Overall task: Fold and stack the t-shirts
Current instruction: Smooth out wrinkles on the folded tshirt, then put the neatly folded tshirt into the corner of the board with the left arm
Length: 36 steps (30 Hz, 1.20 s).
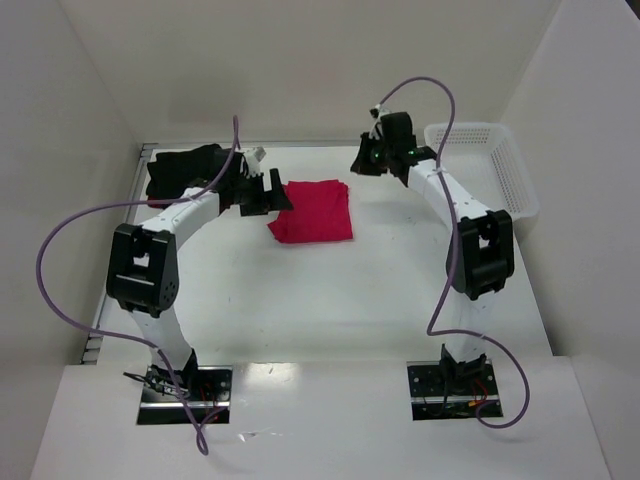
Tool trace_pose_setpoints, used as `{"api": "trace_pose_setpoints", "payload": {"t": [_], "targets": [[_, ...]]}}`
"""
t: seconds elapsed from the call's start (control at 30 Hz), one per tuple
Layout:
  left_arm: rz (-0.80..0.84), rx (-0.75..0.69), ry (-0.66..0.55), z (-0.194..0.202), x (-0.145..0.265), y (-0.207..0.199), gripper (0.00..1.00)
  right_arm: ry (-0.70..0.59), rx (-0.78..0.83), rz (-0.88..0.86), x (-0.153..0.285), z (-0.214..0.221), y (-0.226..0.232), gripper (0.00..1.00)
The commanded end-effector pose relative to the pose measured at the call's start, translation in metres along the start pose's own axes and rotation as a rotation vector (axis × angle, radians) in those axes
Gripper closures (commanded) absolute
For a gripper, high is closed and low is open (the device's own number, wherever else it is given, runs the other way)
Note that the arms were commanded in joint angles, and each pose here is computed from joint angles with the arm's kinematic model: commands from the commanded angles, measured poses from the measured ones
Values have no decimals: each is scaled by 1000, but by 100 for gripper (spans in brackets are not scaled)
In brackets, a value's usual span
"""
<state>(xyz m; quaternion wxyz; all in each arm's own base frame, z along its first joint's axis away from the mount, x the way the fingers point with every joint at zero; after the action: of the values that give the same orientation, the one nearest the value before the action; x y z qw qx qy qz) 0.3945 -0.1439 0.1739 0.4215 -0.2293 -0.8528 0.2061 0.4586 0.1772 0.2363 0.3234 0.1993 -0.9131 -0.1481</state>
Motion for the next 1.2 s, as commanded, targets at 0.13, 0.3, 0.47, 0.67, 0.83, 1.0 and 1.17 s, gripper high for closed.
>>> {"api": "trace_pose_setpoints", "payload": {"t": [0.13,0.3,0.47,0.67,0.83,1.0,1.17], "targets": [[11,22,34,7,-19,43,1,129,18,5,-8,53,23,100],[-33,44,66,16,-37,64,1,175,32,-6,-20,70,31,100],[15,37,52,12,-50,75,1,224,45,19,-37,91,33,100],[57,43,43,13,-62,78,1,260,48,137,-57,103,14,100],[66,69,51,20,-69,82,1,239,44,180,-64,105,7,100],[120,73,75,26,-79,79,1,272,34,204,-80,118,-2,100],[146,54,110,33,-91,70,1,294,19,196,-87,126,-3,100]]}}
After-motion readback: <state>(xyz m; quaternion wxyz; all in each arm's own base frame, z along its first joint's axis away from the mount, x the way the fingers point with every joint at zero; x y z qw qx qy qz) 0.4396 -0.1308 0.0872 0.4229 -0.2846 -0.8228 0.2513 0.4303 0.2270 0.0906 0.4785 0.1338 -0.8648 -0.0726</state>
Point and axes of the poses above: each gripper's point midway between its finger pads, its own x axis back along the fingers, its own y axis along the line the jaws close on, z = x × y, the point moved 7 cm from there along x, back along the fingers
